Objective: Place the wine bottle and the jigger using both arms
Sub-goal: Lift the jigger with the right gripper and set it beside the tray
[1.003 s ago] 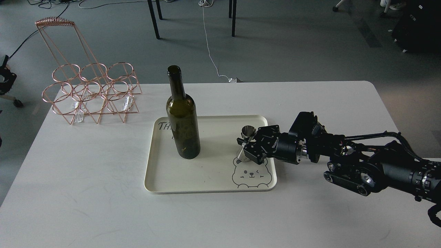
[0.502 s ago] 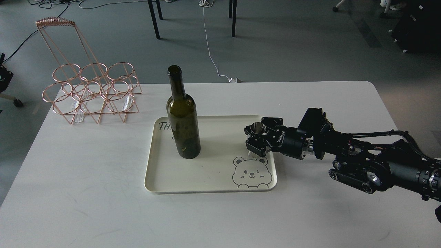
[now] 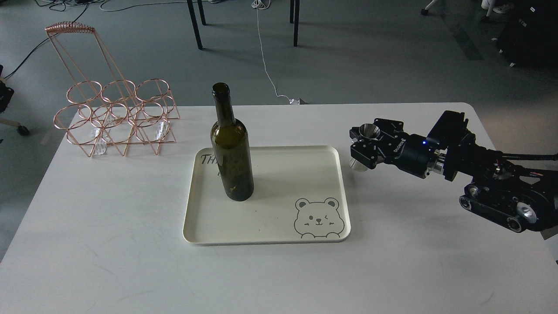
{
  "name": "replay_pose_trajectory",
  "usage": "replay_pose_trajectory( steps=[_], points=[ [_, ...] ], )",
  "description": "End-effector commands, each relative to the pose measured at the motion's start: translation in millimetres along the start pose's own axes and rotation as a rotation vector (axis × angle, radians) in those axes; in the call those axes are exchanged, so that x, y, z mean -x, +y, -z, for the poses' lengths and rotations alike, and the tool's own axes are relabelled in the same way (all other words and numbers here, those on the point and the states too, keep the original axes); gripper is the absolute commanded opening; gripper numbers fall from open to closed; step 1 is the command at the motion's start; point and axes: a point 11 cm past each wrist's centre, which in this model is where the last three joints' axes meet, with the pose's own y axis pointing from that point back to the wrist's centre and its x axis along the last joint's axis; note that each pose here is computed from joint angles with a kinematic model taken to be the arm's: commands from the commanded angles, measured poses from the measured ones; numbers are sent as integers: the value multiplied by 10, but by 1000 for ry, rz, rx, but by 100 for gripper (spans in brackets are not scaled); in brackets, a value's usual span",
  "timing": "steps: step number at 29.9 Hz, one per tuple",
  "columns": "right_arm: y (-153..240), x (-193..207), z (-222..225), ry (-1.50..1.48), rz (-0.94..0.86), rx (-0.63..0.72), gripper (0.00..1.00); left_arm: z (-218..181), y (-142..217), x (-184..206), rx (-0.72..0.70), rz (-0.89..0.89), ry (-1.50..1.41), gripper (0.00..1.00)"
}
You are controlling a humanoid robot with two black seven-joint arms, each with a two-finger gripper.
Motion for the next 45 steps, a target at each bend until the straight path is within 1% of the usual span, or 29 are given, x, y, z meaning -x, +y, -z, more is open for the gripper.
replay_pose_trajectory(
  steps=[1,3,8,11,14,18,22,25,29,31,34,38,41,45],
  points=[
    [350,-66,-285,0,-6,95,9,2,0,2,-1,1,0,99],
    [497,33,-362,-48,0,146,9,4,-1,6,-1,2,1,99],
    [738,423,-418,-169,33,247,9,29,-6,30,-5,8,7,99],
    [858,622,-445,-183,70,283,9,29,-11,40,-5,11,6,99],
    [936,739,-434,-209,85,304,9,28,-11,39,-5,11,6,99],
    [962,849,-420,-269,77,341,9,28,-11,40,-5,11,6,99],
    [884,934,-456,-261,82,361,10,27,-10,36,-5,10,4,99],
    [782,967,-396,-271,78,346,12,29,-11,40,-6,11,5,99],
    [783,985,-383,-272,83,343,18,24,-9,36,-5,10,4,99],
    [785,998,-371,-272,89,340,25,17,-9,34,-5,10,2,99],
    [776,998,-358,-273,90,335,27,14,-8,29,-4,8,2,99],
    [761,990,-344,-275,87,330,34,14,-8,29,-4,8,2,99],
    [763,984,-348,-277,85,331,54,21,-10,37,-4,10,5,99],
    [805,989,-367,-275,89,338,57,13,-10,34,-3,10,4,99]
  ],
)
